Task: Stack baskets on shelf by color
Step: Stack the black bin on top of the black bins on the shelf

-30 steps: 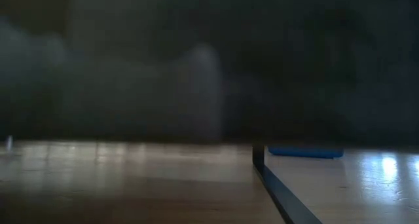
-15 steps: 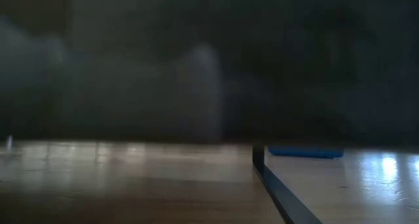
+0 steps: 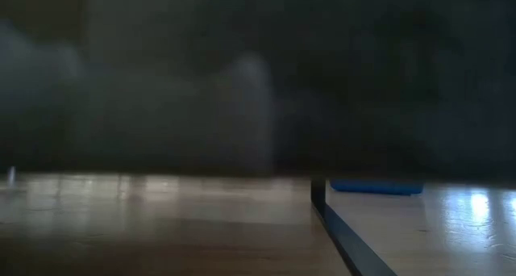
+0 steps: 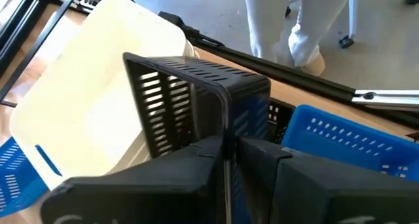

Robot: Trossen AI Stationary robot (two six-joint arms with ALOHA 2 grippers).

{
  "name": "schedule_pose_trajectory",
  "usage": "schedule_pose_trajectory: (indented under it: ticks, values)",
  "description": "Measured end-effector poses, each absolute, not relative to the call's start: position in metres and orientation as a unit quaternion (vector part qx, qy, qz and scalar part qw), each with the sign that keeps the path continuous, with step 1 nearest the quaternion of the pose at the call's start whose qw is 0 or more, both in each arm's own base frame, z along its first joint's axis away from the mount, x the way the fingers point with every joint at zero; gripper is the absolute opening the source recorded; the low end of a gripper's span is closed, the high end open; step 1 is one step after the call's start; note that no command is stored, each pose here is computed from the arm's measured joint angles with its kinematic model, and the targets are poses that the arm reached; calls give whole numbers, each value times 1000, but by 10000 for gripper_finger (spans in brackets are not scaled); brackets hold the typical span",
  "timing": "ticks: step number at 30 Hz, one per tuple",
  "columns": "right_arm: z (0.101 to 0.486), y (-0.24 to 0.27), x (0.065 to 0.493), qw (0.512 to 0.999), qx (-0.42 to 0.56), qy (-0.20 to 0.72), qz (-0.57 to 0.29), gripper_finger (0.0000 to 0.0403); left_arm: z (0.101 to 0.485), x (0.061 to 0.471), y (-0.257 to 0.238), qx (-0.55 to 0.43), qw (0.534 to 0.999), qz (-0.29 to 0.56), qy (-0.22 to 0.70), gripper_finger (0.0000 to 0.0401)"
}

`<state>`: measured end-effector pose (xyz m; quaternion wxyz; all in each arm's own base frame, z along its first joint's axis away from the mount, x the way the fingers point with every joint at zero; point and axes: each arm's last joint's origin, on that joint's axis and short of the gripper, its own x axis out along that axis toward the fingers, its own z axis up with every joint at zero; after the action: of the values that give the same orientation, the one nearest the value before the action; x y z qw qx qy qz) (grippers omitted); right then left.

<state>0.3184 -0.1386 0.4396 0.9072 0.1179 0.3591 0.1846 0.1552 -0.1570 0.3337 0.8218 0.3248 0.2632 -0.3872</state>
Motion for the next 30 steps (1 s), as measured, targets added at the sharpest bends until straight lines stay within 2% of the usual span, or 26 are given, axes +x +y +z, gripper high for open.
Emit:
schedule_pose_trajectory:
  ticks: [9, 22, 30]
  values:
    - [440, -139, 318, 907, 118, 359, 185, 43, 333, 155, -156, 330, 822, -381, 267, 5]
    - [440, -139, 318, 907, 119, 360, 184, 43, 330, 153, -154, 396, 805, -350, 269, 1]
    - [439, -138, 318, 906, 120, 362, 184, 43, 330, 152, -154, 362, 821, -335, 286, 5]
